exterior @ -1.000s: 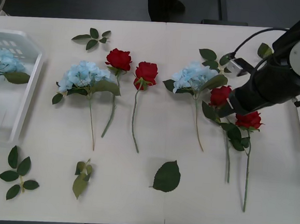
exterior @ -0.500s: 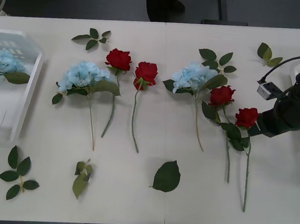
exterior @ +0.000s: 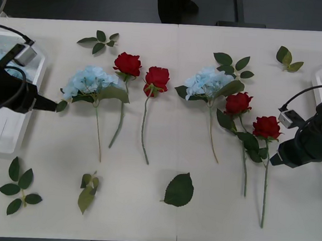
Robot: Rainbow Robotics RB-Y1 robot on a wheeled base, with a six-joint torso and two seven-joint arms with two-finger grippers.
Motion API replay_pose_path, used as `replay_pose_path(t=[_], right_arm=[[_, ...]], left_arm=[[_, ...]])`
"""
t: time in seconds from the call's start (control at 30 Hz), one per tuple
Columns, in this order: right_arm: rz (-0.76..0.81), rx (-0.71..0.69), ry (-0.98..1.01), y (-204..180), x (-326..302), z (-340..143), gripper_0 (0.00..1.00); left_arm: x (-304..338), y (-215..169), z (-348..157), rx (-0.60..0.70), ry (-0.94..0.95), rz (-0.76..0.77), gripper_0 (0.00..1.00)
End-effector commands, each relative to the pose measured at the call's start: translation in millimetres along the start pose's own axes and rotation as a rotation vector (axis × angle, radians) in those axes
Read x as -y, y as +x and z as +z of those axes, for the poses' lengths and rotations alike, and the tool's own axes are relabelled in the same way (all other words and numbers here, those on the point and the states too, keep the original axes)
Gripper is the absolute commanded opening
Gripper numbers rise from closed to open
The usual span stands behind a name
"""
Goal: Place the red flowers into the right box and the blue flowers into the left box. If a person shows an open palm, hand one flower to the person first, then continue sorting.
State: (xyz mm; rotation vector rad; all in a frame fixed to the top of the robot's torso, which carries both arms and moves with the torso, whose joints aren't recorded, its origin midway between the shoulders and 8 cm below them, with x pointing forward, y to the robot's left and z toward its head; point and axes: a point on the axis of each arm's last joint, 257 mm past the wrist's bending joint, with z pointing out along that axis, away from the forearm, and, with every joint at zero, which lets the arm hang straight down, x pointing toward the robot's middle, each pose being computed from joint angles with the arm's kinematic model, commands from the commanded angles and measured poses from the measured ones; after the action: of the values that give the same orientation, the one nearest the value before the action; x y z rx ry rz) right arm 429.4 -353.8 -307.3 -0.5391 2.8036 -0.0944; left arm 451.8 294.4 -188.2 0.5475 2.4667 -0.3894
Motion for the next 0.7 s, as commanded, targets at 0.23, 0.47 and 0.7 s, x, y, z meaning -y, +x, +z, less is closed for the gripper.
replay_pose_path(t=[0.23,0.47,0.7], right_arm=[[0.033,-0.005,-0.001,7,-12,24,1.00],[0.056,-0.010,-0.063,3,-44,36,1.00],[0.087,-0.001,-0.093,-3,-62,43,1.00]], left_arm=[[71,4,62,0.085,-0.013,-0.214,1.00],[67,-11,92,0.101,-0.137,-0.280,1.00],[61,-25,115,0.083,-0.216,-0.252,1.00]])
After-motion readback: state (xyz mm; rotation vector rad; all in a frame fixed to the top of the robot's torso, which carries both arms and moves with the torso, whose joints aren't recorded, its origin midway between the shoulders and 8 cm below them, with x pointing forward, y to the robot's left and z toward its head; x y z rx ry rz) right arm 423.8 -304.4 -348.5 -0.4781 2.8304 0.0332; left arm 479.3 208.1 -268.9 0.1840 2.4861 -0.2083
